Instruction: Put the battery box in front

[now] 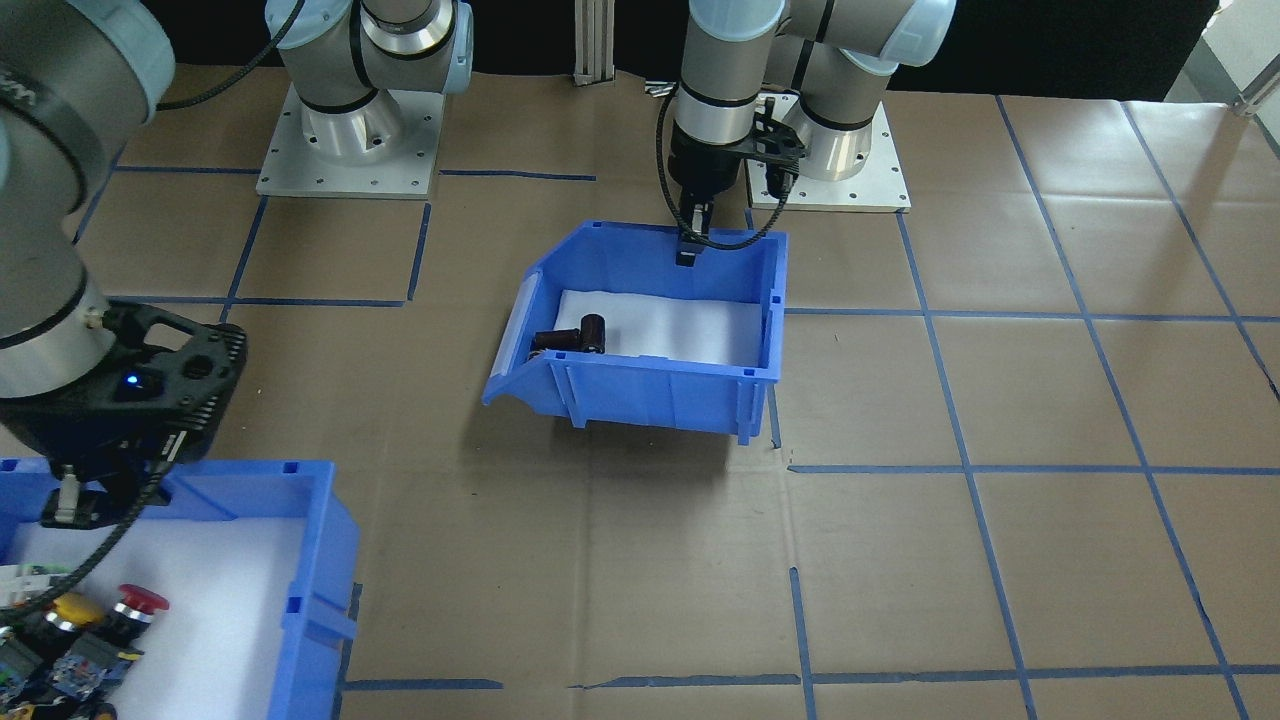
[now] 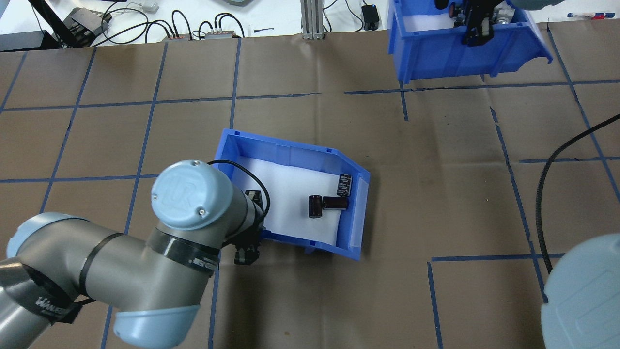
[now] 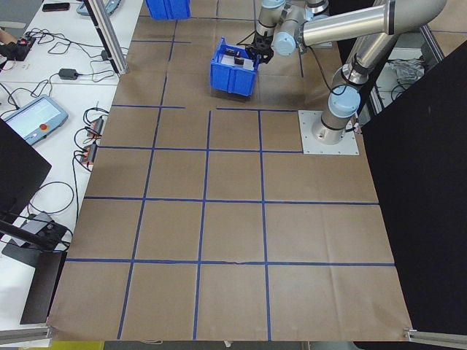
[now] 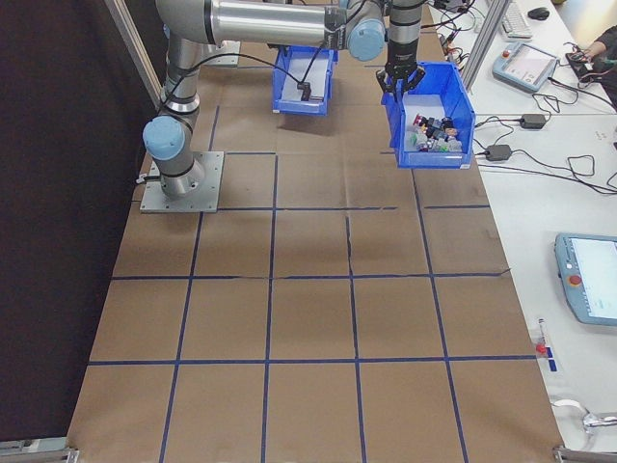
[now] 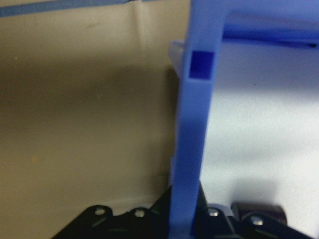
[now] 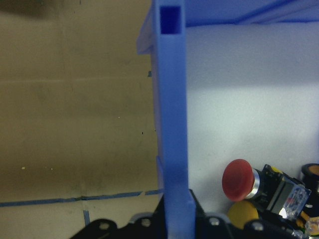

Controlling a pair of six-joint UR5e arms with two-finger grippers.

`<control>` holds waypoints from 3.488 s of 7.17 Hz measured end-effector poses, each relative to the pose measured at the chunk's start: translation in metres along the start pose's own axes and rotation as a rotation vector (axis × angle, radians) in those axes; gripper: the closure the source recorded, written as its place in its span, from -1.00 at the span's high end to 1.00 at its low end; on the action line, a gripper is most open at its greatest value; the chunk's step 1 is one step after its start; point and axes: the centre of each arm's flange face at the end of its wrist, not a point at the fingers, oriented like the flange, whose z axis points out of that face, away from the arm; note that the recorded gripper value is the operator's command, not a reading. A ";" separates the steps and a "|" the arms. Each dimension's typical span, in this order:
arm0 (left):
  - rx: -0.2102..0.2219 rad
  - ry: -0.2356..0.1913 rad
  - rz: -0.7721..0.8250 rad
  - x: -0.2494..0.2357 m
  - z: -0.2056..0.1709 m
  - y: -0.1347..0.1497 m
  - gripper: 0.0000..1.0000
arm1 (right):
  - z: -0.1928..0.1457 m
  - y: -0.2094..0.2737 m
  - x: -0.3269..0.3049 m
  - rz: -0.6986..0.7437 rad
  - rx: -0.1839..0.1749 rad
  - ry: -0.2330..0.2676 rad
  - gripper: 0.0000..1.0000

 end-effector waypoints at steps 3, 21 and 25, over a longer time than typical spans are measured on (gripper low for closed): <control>-0.043 0.019 -0.007 0.062 -0.014 -0.060 -1.00 | 0.019 0.094 -0.015 -0.085 -0.002 -0.048 -1.00; -0.156 -0.025 -0.194 0.255 0.050 0.059 0.74 | 0.070 0.107 -0.208 0.017 0.031 -0.153 -1.00; -0.078 -0.053 0.047 0.230 -0.023 0.025 0.96 | 0.069 0.106 -0.209 0.015 0.032 -0.153 -1.00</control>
